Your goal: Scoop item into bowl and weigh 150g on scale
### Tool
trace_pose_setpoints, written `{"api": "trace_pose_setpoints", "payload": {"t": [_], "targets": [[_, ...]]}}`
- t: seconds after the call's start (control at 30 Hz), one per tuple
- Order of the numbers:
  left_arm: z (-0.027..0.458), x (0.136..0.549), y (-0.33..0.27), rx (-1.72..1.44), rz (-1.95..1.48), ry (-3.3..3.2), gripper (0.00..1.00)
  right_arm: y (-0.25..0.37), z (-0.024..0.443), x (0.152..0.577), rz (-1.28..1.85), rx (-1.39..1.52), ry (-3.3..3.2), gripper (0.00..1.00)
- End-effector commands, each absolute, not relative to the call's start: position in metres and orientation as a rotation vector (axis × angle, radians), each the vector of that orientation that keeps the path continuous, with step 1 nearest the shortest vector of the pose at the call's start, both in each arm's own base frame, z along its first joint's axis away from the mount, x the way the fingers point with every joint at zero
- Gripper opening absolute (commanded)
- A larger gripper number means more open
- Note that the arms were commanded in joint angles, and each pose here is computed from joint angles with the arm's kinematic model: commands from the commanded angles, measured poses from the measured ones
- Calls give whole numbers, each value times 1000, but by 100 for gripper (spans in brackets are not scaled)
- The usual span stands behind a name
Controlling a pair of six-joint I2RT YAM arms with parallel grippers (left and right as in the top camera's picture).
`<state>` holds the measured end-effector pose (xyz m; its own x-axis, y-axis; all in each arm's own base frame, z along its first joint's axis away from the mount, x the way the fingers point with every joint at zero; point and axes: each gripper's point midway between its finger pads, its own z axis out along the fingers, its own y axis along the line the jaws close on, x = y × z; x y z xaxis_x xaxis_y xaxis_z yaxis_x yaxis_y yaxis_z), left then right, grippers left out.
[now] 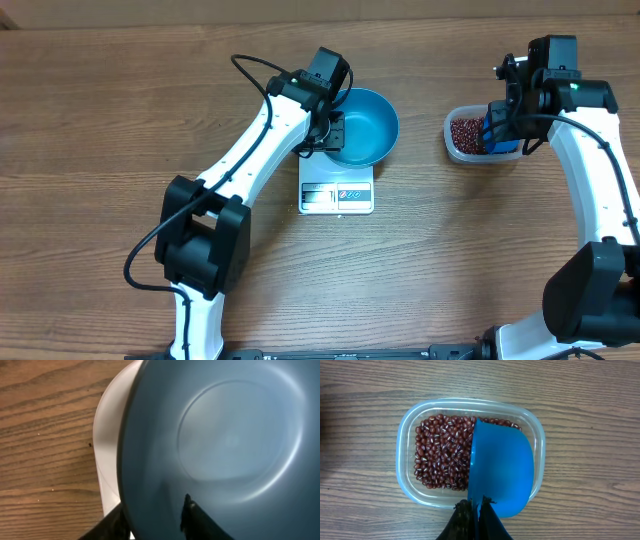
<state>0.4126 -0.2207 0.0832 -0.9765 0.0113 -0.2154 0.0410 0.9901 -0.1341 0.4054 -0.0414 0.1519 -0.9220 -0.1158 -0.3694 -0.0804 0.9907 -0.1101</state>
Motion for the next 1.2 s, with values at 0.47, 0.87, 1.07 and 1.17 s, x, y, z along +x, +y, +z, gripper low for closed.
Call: {"api": "trace_pose_setpoints", "payload": {"t": [0.47, 0.87, 1.07, 1.17], "targets": [[78, 420, -182, -87, -139, 2963, 19, -40, 158, 410, -111, -132, 2723, 9], [79, 430, -159, -159, -108, 2944, 14, -40, 159, 411, -111, -131, 2719, 9], [81, 438, -164, -166, -137, 2912, 7, -40, 159, 410, -111, -132, 2719, 9], [81, 435, -169, -164, -178, 2925, 6, -40, 159, 410, -111, -131, 2719, 9]]}}
